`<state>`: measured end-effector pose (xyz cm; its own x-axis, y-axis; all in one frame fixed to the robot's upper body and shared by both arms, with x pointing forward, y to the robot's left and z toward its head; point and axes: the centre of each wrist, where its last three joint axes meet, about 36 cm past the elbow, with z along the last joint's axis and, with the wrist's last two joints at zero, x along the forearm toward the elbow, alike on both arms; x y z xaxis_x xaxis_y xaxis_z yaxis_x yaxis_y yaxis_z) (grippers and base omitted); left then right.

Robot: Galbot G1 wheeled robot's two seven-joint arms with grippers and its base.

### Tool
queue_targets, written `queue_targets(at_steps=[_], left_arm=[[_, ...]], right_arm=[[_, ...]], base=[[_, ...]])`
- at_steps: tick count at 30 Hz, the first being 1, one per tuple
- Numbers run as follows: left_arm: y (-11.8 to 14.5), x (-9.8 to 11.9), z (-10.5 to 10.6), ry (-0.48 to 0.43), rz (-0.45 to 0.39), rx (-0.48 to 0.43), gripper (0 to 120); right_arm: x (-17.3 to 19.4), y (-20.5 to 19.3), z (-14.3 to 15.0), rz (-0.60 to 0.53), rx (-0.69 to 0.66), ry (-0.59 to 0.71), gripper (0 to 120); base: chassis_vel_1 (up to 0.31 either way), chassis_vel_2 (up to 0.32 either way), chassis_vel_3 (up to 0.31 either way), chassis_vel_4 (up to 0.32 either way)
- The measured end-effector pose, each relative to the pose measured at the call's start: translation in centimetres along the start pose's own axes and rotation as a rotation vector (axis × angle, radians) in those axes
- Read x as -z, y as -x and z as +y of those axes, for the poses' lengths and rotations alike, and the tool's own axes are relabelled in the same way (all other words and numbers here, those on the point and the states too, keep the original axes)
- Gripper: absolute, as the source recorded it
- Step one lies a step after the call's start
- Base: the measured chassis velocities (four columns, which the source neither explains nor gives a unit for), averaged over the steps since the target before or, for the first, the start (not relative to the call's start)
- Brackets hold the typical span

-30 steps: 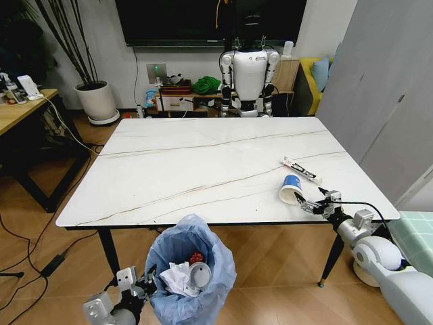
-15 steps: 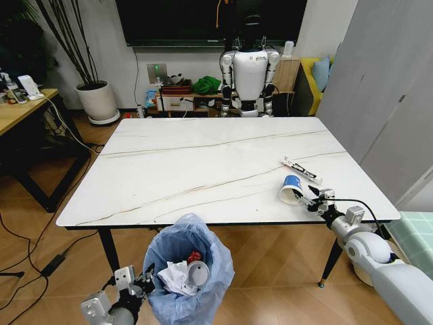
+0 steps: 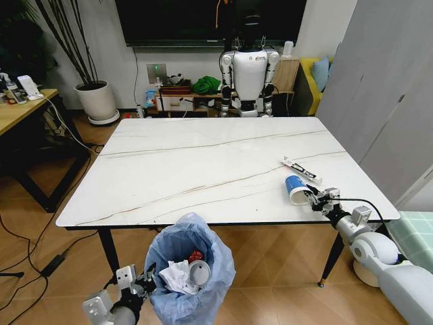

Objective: Pick up the trash bin and place the trash from the table into it.

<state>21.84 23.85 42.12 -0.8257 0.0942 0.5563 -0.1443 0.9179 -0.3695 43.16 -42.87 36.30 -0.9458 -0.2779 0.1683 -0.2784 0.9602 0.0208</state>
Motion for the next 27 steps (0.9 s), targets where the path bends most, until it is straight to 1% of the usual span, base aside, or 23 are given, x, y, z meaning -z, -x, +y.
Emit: queue_targets(at_steps=[4,7,8,10,11,13,14,15,17,19,20,21,22,23,25,26,27], left_arm=[[0.0,0.1,-0.1,0.0,-0.002,-0.004,0],[0.0,0.0,-0.3,-0.001,0.001,-0.011,0],[0.0,-0.1,-0.4,-0.001,0.004,-0.017,0],[-0.1,-0.3,-0.7,0.001,0.012,-0.029,0],[-0.1,-0.3,-0.7,0.001,0.012,-0.029,0],[-0.1,-0.5,-1.1,0.001,0.02,-0.041,0],[-0.1,-0.5,-1.3,0.0,0.019,-0.046,0],[-0.1,-0.5,-1.3,0.0,0.019,-0.046,0],[0.2,-0.6,-1.6,-0.002,0.017,-0.058,0],[0.5,-0.6,-1.9,-0.003,0.018,-0.069,0],[0.5,-0.6,-1.9,-0.003,0.018,-0.069,0],[0.6,-0.6,-2.0,-0.003,0.018,-0.073,0],[1.0,-0.6,-2.2,-0.002,0.015,-0.082,0],[1.2,-0.6,-2.4,-0.003,0.014,-0.089,0],[1.7,-0.6,-2.7,-0.006,0.012,-0.103,0],[1.7,-0.6,-2.7,-0.006,0.012,-0.103,0],[2.0,-0.6,-3.0,-0.008,0.012,-0.11,0]], right_arm=[[0.3,-0.4,-0.1,-0.01,0.012,-0.006,0],[1.1,-0.8,0.1,-0.043,0.049,-0.005,0],[1.8,-1.1,0.3,-0.067,0.081,-0.004,0],[3.6,-2.0,0.9,-0.112,0.196,-0.029,0],[3.6,-2.0,0.9,-0.112,0.196,-0.029,0],[5.8,-2.9,2.4,-0.146,0.35,-0.075,0],[6.6,-3.2,3.2,-0.159,0.4,-0.089,0],[6.6,-3.2,3.2,-0.159,0.4,-0.089,0],[8.5,-3.9,5.5,-0.178,0.544,-0.13,0],[9.8,-4.4,7.7,-0.184,0.668,-0.162,0],[9.8,-4.4,7.7,-0.184,0.668,-0.162,0],[10.3,-4.6,8.6,-0.186,0.716,-0.177,0],[11.3,-4.9,10.4,-0.186,0.802,-0.206,0],[11.9,-5.1,11.4,-0.183,0.848,-0.224,0],[12.8,-5.6,12.5,-0.163,0.917,-0.255,0],[12.8,-5.6,12.5,-0.163,0.917,-0.255,0],[13.3,-6.0,13.0,-0.139,0.955,-0.281,0]], base=[[0.0,0.0,0.0,0.0],[0.0,0.0,0.0,0.0],[0.0,0.0,0.0,0.0],[0.0,0.0,0.0,0.0],[0.0,0.0,0.0,0.0],[0.0,0.0,0.0,0.0],[0.0,0.0,0.0,0.0],[0.0,0.0,0.0,0.0],[0.0,0.0,0.0,0.0],[0.0,0.0,0.0,0.0],[0.0,0.0,0.0,0.0],[0.0,0.0,0.0,0.0],[0.0,0.0,0.0,0.0],[0.0,0.0,0.0,0.0],[0.0,0.0,0.0,0.0],[0.0,0.0,0.0,0.0],[0.0,0.0,0.0,0.0]])
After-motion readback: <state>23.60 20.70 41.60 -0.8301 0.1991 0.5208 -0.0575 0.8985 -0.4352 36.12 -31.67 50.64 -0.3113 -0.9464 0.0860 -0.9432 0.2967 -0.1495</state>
